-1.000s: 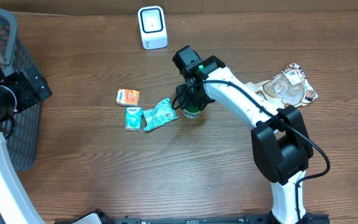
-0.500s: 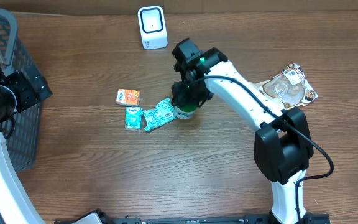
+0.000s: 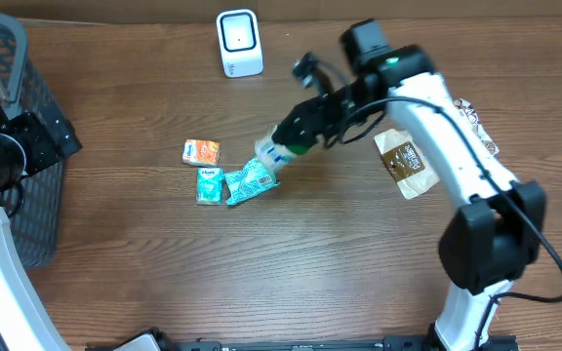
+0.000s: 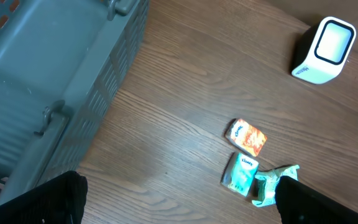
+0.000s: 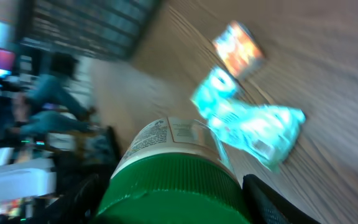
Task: Scan the item barcode
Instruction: 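Carry the jar to the white scanner and hold it there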
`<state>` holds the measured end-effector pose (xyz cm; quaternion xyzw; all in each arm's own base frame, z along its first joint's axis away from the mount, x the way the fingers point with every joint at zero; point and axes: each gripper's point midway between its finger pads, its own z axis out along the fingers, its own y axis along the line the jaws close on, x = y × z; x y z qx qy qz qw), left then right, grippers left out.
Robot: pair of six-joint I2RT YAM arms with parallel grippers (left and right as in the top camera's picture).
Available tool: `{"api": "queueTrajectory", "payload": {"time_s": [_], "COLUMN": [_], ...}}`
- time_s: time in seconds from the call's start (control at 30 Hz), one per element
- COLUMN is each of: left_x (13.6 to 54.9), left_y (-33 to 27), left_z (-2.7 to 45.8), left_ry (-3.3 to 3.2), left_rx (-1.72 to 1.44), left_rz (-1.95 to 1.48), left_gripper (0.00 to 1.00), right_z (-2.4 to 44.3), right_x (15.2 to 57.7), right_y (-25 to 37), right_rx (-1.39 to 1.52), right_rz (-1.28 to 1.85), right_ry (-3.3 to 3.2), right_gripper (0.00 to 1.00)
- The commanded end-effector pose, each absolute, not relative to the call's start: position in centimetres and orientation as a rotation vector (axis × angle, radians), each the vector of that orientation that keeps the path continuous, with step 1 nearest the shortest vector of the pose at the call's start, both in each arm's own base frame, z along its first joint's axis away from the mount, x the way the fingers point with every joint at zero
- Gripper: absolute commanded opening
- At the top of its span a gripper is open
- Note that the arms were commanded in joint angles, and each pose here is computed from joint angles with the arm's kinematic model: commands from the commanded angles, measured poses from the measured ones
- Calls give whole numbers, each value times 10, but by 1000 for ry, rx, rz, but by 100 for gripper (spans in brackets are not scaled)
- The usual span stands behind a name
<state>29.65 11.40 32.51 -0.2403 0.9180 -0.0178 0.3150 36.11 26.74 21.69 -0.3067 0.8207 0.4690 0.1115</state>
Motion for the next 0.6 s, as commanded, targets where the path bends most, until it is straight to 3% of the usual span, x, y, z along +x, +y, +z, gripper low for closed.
{"api": "queueTrajectory", "payload": {"time_s": [0.0,0.57], "left_x": [298,298], "left_y": [114,114], "left_z": [327,327], "left_ry": [2407,2407], "left_rx": [-649,-649], "left_rz": [-62,-62], "left_gripper": [99,100], "right_z": [281,348], "right_x": [354,354], "right_y": [264,222], "right_rx": [-960,-850], "right_rz": [1599,1827], "right_ry": [2090,1798], "right_gripper": [53,51]}}
